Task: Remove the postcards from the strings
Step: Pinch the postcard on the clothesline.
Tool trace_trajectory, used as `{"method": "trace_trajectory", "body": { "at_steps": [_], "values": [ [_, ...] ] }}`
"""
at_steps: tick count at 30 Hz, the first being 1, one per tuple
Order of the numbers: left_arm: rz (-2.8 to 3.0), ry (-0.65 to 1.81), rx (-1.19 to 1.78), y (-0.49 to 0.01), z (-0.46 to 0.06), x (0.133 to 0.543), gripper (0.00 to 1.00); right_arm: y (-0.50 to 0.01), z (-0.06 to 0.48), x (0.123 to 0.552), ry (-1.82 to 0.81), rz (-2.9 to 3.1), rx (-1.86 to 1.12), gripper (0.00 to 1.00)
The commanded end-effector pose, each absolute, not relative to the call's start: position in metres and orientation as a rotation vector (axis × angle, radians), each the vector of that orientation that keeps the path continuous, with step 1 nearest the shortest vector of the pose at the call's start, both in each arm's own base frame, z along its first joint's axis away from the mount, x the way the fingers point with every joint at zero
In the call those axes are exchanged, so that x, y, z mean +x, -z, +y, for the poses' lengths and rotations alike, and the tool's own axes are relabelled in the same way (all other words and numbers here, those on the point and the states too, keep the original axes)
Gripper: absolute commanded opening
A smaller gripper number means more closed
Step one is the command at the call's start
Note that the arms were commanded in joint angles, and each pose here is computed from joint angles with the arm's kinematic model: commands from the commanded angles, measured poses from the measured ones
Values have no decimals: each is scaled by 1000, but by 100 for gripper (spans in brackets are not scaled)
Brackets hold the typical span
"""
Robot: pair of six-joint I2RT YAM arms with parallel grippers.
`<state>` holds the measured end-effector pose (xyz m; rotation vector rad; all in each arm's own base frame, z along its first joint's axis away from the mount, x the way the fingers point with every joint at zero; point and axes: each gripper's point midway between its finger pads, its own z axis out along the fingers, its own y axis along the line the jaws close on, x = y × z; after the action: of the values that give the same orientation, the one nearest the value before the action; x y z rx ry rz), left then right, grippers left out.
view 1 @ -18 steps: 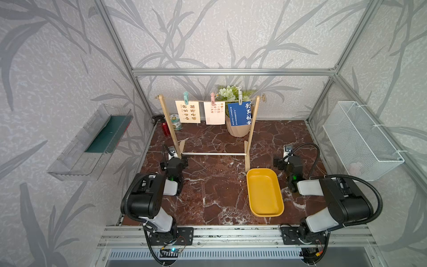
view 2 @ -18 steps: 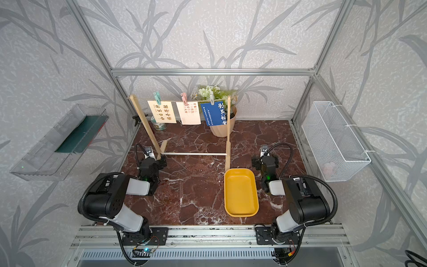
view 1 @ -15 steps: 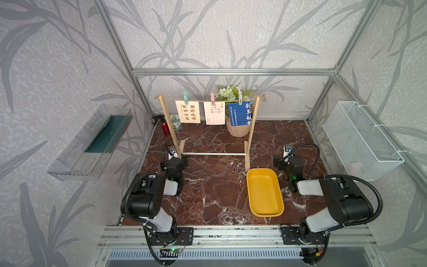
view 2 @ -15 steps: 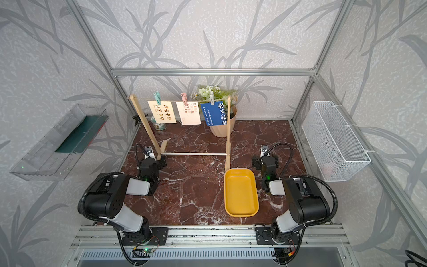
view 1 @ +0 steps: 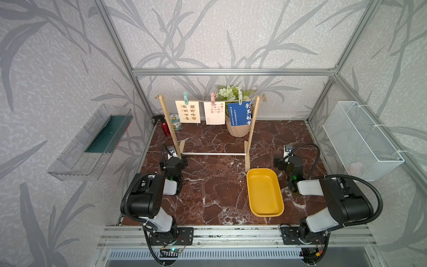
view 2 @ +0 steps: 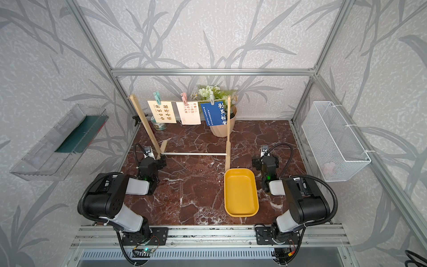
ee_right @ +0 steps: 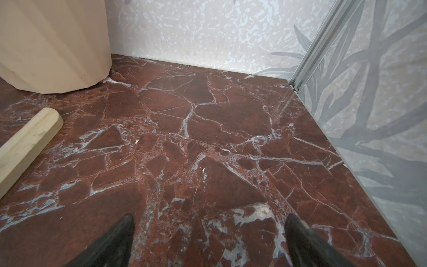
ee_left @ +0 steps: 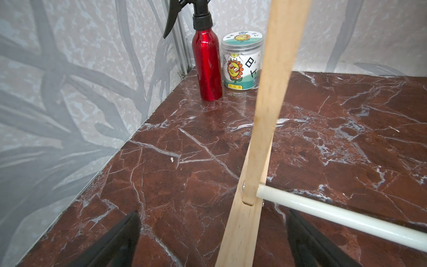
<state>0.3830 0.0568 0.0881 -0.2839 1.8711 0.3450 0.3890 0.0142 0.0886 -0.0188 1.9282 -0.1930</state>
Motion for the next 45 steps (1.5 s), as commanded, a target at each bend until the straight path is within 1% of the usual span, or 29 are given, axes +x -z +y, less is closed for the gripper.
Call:
{"method": "trace_trajectory", "body": {
  "at_steps": [1,11,12,14,16,17,18,19,20,21,23,25,27,30,34,37,39,42,45],
  "values": [
    [1839,-323,-304,-100,58,387,99,-93,14,394,184,1913,0,99],
    [1832,-316,-290,-102,56,388,99,-93,14,394,177,1915,-1,99],
    [1818,-323,-248,-111,48,387,99,-94,13,394,176,1914,0,99],
    [1782,-440,-214,-141,36,379,99,-108,20,394,194,1877,-47,99],
    [1685,-474,-136,-187,10,370,99,-133,22,388,265,1962,-40,100],
    [1620,-440,-136,-217,-4,365,99,-158,22,384,246,1972,-11,100],
    [1585,-372,-149,-244,-14,362,99,-188,20,380,230,1926,25,100],
    [1586,-276,-163,-264,-24,361,96,-212,21,376,198,1879,34,100],
    [1609,-129,-82,-284,-47,362,89,-240,23,372,163,1809,42,100],
    [1598,-5,-21,-307,-68,361,84,-271,27,369,117,1733,37,100],
    [1543,143,45,-346,-102,355,83,-317,44,362,8,1671,-31,100],
    [1474,308,198,-377,-148,346,80,-357,65,357,-111,1642,-120,98],
    [1437,428,363,-398,-193,335,79,-390,89,353,-239,1610,-212,98],
    [1458,557,547,-399,-236,329,79,-422,118,348,-410,1597,-311,97],
    [1537,610,662,-370,-261,346,78,-456,151,336,-593,1527,-461,96],
    [1556,695,662,-361,-264,362,76,-480,168,327,-664,1500,-561,96],
    [1547,739,627,-360,-255,373,76,-495,177,321,-676,1493,-615,96],
    [1515,787,616,-361,-247,383,76,-510,186,315,-696,1495,-684,96],
    [1489,830,664,-362,-251,385,76,-519,192,313,-707,1498,-727,95]
  ]
}}
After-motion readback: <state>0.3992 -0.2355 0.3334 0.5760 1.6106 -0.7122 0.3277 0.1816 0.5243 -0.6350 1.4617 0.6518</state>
